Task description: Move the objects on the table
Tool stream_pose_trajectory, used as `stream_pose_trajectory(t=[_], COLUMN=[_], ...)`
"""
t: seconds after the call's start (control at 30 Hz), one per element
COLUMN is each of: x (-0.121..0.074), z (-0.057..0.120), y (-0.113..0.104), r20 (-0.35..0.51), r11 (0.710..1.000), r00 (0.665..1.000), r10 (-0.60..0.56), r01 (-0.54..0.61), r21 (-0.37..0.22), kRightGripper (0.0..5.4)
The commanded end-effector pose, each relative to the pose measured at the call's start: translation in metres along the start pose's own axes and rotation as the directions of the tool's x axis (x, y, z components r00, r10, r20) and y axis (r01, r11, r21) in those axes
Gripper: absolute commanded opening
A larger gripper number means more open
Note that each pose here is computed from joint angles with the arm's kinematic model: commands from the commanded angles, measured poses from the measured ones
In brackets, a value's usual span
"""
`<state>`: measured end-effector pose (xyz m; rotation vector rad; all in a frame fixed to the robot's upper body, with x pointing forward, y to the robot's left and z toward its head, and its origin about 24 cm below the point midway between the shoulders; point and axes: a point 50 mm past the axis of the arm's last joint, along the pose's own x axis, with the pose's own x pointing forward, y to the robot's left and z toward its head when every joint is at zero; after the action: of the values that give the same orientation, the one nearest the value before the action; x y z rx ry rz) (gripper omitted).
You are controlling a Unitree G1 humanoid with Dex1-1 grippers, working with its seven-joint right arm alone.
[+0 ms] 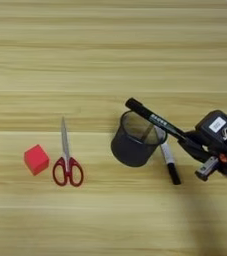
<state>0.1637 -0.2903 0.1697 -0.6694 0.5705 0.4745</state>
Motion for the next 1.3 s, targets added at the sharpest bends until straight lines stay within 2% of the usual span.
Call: stream_pose_trajectory(t=[0.03, 0.5, 0.8, 1.3], x=[-0.008, -0.008, -0.004, 0.001], z=[0.014, 0.010, 0.009, 0.009], y=[-0.013, -0.026, -0.025, -0.038], r20=[0.004, -0.064, -0.091, -0.130], r11=[0.990, 0.979, 0.974, 0.965], r00=[0.998, 0.996, 0.995, 0.990], r10=[-0.064, -0.063, -0.040, -0.051], r01=[0.064, 0.049, 0.018, 0.015], r21=[-0.128, -0.198, -0.227, -0.262], kRightGripper=[0.80, 0.80, 0.80, 0.80])
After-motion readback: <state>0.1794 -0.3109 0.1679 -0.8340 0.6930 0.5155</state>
